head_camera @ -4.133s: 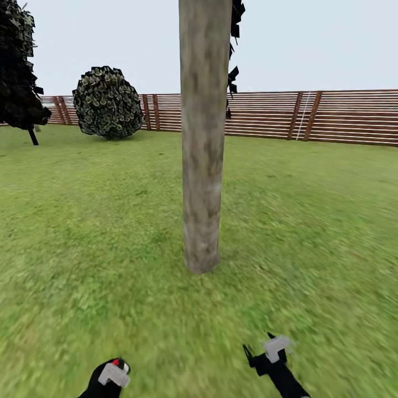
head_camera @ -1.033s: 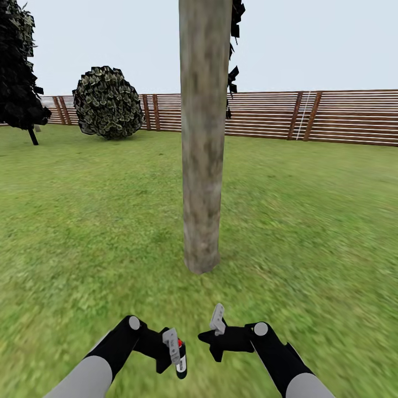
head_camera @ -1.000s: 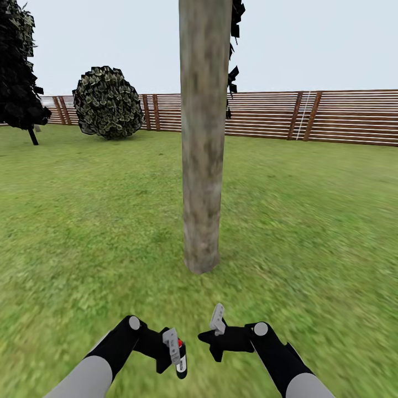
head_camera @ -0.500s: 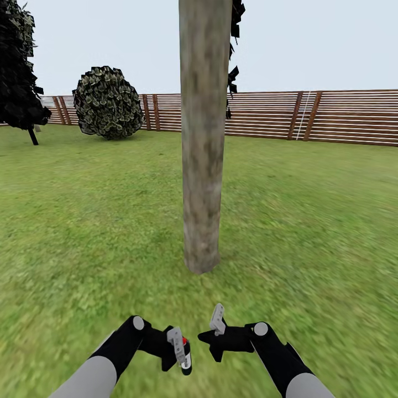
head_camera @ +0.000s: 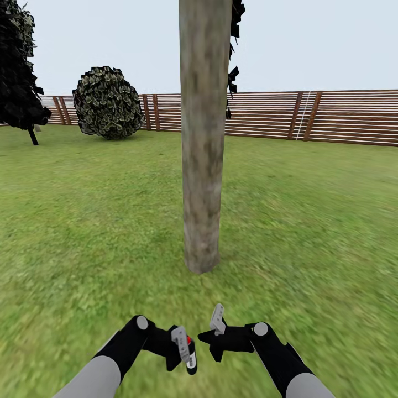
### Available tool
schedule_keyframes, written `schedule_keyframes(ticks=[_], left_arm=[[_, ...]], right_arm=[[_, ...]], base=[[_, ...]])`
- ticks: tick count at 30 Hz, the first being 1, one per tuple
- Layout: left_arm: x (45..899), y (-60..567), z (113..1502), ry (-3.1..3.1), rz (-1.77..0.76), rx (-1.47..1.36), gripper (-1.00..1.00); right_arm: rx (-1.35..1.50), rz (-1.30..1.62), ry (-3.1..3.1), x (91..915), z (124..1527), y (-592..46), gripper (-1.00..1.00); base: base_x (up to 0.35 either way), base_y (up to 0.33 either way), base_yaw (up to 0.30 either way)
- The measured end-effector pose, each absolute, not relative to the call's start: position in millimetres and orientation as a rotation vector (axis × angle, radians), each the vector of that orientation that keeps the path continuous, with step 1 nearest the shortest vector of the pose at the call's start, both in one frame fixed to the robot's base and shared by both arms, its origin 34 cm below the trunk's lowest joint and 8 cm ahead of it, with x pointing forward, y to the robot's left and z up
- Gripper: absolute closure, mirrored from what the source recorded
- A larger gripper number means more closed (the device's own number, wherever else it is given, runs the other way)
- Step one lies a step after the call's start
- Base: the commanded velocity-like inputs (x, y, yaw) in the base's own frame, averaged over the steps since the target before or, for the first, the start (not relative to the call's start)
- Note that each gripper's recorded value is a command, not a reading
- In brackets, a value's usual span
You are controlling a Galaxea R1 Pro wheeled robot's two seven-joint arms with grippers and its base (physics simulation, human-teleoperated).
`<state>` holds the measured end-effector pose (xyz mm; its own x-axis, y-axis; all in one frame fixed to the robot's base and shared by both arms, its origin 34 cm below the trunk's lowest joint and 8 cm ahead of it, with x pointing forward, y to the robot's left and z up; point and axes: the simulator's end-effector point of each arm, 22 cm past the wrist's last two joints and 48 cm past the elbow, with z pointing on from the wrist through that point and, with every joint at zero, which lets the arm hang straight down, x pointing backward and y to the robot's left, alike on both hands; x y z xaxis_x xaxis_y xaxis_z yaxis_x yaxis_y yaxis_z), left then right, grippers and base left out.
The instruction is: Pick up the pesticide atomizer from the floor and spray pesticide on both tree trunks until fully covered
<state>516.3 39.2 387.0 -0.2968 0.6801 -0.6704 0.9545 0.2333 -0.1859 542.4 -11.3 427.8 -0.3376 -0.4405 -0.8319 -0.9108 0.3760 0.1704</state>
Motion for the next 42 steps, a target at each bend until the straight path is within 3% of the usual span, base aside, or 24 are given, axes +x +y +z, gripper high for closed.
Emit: schedule_keyframes(ticks=[42], left_arm=[[515, 19, 395, 2.028, -0.833, 1.49, 1.0]], right_arm=[[-1.165, 0.849, 1.931, 543, 428, -11, 1.0]], base=[[0.0, 0.0, 0.0]])
